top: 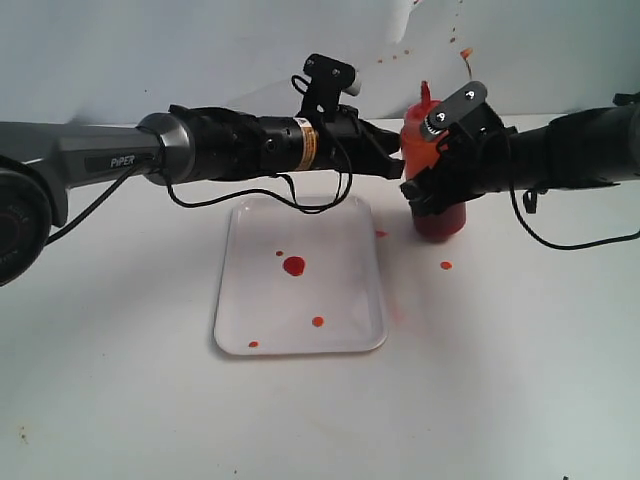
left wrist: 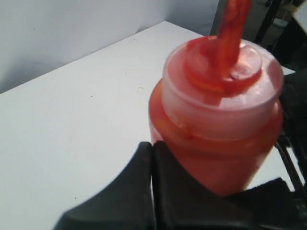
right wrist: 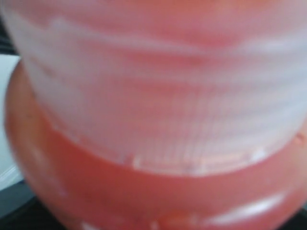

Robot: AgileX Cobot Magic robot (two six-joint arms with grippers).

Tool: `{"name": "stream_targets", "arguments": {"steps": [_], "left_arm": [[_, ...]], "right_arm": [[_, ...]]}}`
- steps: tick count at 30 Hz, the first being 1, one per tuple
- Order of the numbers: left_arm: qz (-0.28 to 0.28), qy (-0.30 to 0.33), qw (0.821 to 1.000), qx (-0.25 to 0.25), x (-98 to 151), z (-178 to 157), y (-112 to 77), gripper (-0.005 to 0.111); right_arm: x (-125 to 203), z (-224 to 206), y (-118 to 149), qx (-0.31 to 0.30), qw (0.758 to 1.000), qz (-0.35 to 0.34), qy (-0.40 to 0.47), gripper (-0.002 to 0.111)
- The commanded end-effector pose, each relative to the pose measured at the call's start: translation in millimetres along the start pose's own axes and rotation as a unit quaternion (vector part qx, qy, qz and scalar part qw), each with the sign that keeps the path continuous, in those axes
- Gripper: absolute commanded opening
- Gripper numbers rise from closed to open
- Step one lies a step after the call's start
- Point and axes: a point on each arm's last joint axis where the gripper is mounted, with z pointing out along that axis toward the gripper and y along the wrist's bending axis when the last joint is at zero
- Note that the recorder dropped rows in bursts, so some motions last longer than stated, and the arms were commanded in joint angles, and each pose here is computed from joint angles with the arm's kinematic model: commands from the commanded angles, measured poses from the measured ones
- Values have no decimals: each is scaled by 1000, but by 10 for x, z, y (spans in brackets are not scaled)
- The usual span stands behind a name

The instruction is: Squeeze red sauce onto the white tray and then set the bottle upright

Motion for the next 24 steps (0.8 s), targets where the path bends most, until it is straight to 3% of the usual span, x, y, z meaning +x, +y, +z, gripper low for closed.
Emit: {"name": "stream_targets", "arguments": {"steps": [1, 4, 7, 10, 12, 15, 24], "left_arm": [[36, -16, 994, 106, -101, 23, -364, 0], [36, -16, 994, 106, -101, 23, -364, 0], [36, -16, 994, 106, -101, 23, -364, 0], [41, -13, 993, 107, -94, 22, -366, 0], [44, -10, 993, 108, -90, 22, -367, 0], [48, -7, 993, 105, -83, 23, -363, 0], [49, -7, 993, 103, -82, 20, -350, 0]], "right_arm": [[23, 66, 32, -13, 1000, 6, -3, 0], [22, 65, 32, -13, 1000, 6, -3, 2], [23, 65, 33, -14, 1000, 4, -3, 17], [23, 65, 33, -14, 1000, 4, -3, 46], [24, 65, 30, -12, 1000, 8, -2, 74], [26, 65, 26, -10, 1000, 12, -1, 104], [-20, -27, 23, -9, 1000, 20, 2, 105]]}}
